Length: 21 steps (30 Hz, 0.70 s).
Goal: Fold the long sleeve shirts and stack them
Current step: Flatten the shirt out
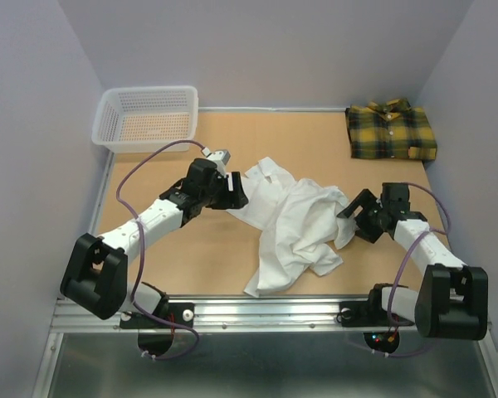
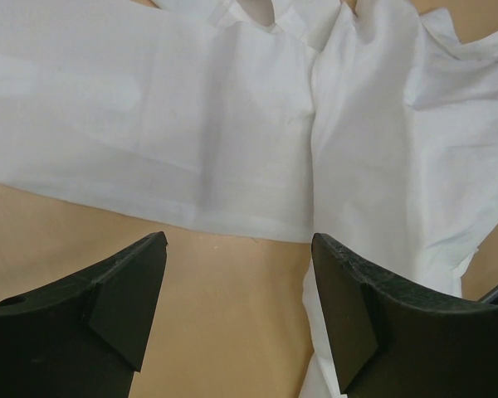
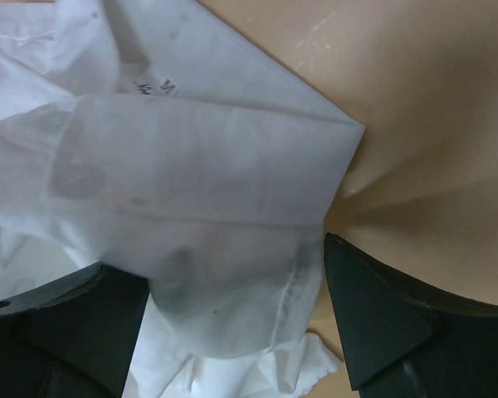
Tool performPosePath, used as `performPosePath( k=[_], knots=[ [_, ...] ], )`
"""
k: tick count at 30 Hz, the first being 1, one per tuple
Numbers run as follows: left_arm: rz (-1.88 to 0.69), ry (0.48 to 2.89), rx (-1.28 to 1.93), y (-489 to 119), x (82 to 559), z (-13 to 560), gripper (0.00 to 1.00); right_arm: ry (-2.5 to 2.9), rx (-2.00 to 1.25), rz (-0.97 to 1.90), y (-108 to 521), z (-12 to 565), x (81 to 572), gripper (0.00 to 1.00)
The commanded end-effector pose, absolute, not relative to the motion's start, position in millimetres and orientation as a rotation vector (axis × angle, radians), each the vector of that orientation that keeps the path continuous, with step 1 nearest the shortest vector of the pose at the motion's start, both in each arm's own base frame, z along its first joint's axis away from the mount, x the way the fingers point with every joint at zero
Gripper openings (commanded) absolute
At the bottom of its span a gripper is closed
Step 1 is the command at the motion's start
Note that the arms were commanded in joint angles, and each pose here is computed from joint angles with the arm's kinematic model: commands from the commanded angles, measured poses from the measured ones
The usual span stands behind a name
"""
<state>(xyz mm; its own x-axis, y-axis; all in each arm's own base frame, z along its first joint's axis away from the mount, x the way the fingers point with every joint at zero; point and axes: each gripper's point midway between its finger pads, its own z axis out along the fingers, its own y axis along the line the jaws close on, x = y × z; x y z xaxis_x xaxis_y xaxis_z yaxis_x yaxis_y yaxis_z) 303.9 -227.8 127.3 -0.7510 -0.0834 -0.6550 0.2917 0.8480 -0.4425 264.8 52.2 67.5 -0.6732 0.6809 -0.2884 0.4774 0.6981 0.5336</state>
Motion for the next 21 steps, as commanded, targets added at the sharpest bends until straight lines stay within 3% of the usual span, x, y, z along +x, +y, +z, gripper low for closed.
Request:
performPosePath(
  k=[1, 5, 8, 9, 13, 14, 16, 21],
  knots=[
    [-0.676, 2.269, 0.202, -220, 302, 131, 0.82, 2.332, 0.898, 0.652, 55, 56, 286, 0.87],
    [-0.656, 2.268, 0.208, -215, 301, 121, 0.82, 2.315, 0.824, 0.683, 59, 50, 295, 0.82],
    [-0.647, 2.276, 0.208, -214, 301, 116, 0.82, 2.288, 0.683, 0.654, 55, 66, 308, 0.68],
    [-0.647, 2.276, 0.208, -214, 301, 116, 0.82, 2.247, 0.624, 0.629, 52, 82, 319, 0.54],
    [-0.657, 2.248, 0.195, -215, 309, 128, 0.82, 2.085, 0.504, 0.538, 37, 152, 354, 0.17],
    [-0.660, 2.250, 0.190, -215, 310, 130, 0.82, 2.052, 0.473, 0.516, 33, 170, 363, 0.12],
    [-0.660, 2.248, 0.176, -215, 315, 135, 0.82, 2.002, 0.410, 0.424, 21, 198, 377, 0.06],
    [-0.679, 2.229, 0.074, -200, 336, 165, 0.82, 1.747, 0.268, 0.144, -18, 332, 409, 0.05]
  ],
)
